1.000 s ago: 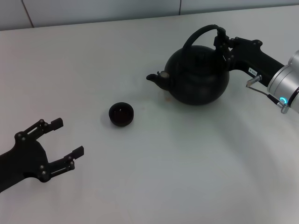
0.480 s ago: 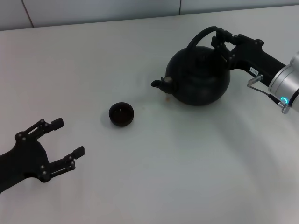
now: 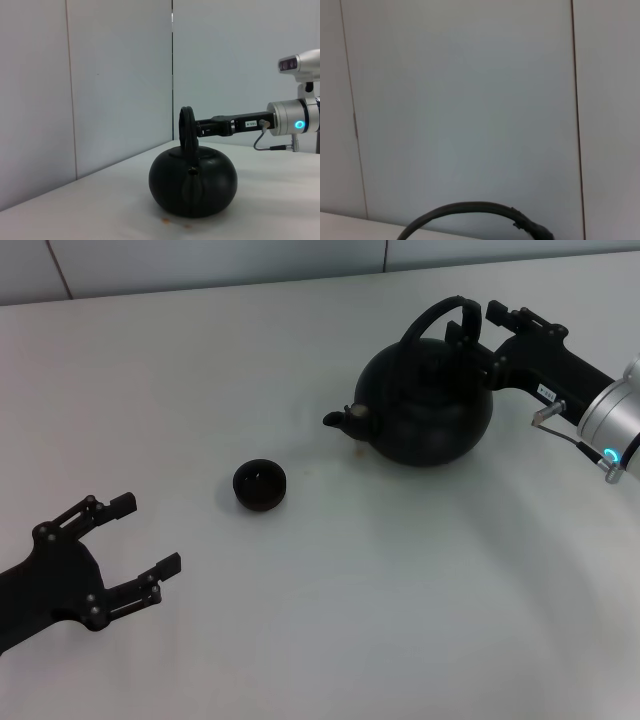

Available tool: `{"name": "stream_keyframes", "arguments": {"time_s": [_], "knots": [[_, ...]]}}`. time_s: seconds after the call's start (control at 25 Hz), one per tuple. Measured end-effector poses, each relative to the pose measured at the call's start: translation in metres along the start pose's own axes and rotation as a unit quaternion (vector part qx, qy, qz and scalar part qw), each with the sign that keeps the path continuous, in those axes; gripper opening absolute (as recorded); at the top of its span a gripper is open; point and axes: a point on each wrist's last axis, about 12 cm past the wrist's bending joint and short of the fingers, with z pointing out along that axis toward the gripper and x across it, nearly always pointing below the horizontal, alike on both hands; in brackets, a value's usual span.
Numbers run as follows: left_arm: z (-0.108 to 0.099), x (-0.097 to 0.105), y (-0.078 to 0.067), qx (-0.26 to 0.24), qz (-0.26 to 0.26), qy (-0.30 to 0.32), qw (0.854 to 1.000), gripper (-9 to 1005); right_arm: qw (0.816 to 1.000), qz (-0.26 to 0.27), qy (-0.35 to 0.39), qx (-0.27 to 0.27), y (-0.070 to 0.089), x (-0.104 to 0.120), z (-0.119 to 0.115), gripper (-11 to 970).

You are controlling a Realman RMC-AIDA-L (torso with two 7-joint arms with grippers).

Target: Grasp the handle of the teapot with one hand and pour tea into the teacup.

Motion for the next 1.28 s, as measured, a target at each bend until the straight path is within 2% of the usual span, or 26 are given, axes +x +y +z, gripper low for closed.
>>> {"name": "stream_keyframes", "arguments": {"time_s": [0.24, 0.4, 0.6, 0.64, 0.72, 0.76, 0.84, 1.0, 1.12, 1.28], "knots": [[0.000, 0.000, 0.000, 0.000, 0.000, 0.000, 1.000, 859, 1.000, 0.000, -0.003, -0.001, 0.000, 0.000, -0.002, 640], [0.001, 0.000, 0.000, 0.000, 0.000, -0.001, 1.000, 859, 1.000, 0.003, -0.024, -0.011, 0.002, 0.001, -0.013, 639], [0.000, 0.000, -0.001, 0.000, -0.001, 0.000, 1.000, 859, 0.998, 0.008, -0.050, -0.021, 0.005, 0.005, -0.036, 638], [0.001, 0.000, 0.000, 0.000, 0.000, 0.000, 1.000, 859, 0.997, 0.012, -0.067, -0.026, 0.008, 0.007, -0.050, 638], [0.001, 0.000, 0.000, 0.001, 0.000, 0.000, 1.000, 859, 0.996, 0.013, -0.085, -0.034, 0.010, 0.007, -0.062, 638], [0.001, 0.000, 0.000, 0.001, 0.000, 0.000, 1.000, 859, 0.996, 0.013, -0.085, -0.034, 0.010, 0.007, -0.062, 637], [0.001, 0.000, 0.000, 0.002, 0.000, 0.000, 1.000, 859, 0.992, 0.008, -0.111, -0.061, 0.012, 0.004, -0.082, 637], [0.001, 0.000, -0.001, 0.003, 0.000, 0.002, 1.000, 859, 0.988, 0.010, -0.114, -0.102, 0.013, 0.000, -0.099, 636], [0.001, 0.000, -0.001, 0.004, 0.000, 0.002, 1.000, 859, 0.984, 0.018, -0.073, -0.160, 0.008, -0.005, -0.110, 636], [0.002, 0.000, -0.001, 0.005, 0.000, 0.003, 1.000, 859, 0.980, 0.017, -0.017, -0.198, 0.000, -0.008, -0.110, 634]]}}
